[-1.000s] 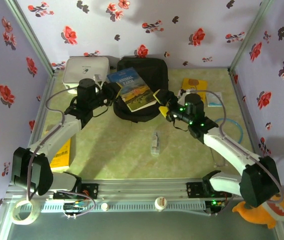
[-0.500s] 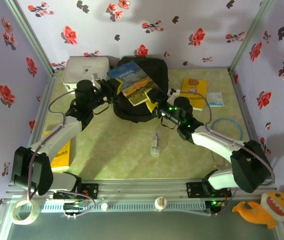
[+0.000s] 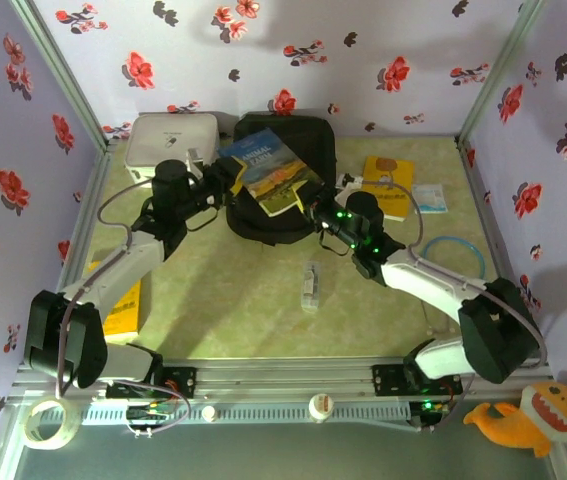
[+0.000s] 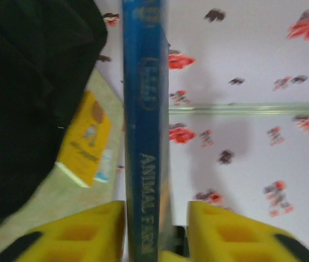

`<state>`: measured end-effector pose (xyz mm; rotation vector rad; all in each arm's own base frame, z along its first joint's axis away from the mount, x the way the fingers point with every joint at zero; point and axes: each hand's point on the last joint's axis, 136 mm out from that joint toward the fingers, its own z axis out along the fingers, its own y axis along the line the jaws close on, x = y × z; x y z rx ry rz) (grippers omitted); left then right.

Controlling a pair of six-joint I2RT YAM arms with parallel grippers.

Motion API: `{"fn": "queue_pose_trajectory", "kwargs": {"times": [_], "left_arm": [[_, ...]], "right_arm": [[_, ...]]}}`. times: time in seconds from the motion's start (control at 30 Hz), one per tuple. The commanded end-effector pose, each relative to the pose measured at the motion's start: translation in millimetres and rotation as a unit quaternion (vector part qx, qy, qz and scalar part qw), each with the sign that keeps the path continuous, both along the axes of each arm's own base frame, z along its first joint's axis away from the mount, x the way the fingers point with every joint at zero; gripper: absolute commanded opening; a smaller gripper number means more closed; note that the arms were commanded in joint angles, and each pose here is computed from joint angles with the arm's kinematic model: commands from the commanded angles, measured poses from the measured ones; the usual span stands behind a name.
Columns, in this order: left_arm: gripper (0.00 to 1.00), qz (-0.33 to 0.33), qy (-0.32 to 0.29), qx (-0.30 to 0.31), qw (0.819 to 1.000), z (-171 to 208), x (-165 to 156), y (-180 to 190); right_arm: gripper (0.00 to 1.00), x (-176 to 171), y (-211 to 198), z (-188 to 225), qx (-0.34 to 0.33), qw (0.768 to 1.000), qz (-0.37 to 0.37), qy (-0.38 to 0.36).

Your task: Pack books, pencil case, and school supplies into a backpack

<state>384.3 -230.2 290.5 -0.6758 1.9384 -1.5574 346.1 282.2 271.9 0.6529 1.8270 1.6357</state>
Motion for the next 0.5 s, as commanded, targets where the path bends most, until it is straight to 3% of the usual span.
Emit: {"fn": "queue_pose_trajectory", "kwargs": {"times": [0.0,0.17,0.27,0.47], "left_arm": [[0.53,-0.024,-0.016,0.104,0.994,-12,-7,9],[0.82,-0.061,-0.01,0.285,0.956,-71,-9,25],[0.86,-0.092,-0.005,0.353,0.931,-101,-1,27],[0.89,-0.157,-0.025,0.409,0.899,-138,32,10]], "right_arm": [[0.07,4,-30,3,-0.08,0.995,-0.058,-0.019],[0.0,-1,-80,-7,-0.175,0.978,-0.117,0.005],[0.0,-1,-107,-9,-0.184,0.971,-0.152,0.01],[0.01,-2,-132,-13,-0.208,0.963,-0.171,0.02]]}}
